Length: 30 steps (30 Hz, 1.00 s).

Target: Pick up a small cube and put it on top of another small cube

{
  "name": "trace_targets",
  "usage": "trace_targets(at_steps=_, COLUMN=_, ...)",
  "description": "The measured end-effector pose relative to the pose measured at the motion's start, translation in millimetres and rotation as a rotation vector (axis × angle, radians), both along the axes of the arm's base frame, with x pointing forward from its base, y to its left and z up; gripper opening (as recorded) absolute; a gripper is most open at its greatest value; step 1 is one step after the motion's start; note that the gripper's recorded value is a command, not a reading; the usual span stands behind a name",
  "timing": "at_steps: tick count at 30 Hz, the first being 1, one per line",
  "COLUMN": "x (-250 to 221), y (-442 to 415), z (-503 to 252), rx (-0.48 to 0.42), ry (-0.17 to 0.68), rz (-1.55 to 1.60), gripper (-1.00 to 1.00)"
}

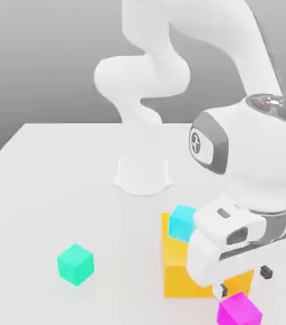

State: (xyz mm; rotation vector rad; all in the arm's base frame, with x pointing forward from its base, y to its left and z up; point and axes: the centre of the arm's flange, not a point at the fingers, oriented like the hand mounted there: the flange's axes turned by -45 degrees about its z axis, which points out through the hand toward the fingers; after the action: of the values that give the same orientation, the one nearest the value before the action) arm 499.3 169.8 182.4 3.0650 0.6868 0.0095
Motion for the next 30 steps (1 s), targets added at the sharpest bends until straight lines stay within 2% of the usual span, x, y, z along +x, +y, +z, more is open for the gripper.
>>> trace_targets(at_steps=2, x=-1, y=1, z=-29, rx=0.0, ry=0.004, rz=0.002, gripper=0.0)
trace_targets(at_steps=3, x=-2, y=1, z=-42, rx=0.0, ry=0.005, rz=0.003, gripper=-1.0)
trace_targets(at_steps=10, x=-2, y=1, z=-45, rx=0.0, ry=0.006, rz=0.004, gripper=-1.0)
trace_targets(at_steps=15, x=-4, y=-1, z=14, rx=-0.004, ry=0.005, rz=0.014, gripper=-1.0)
trace_targets(at_steps=23, x=-48, y=-32, z=85, rx=-0.041, ry=0.001, rz=0.177, gripper=-1.0)
trace_targets(at_steps=30, x=-98, y=-58, z=129, rx=-0.039, ry=0.005, rz=0.323, gripper=-1.0)
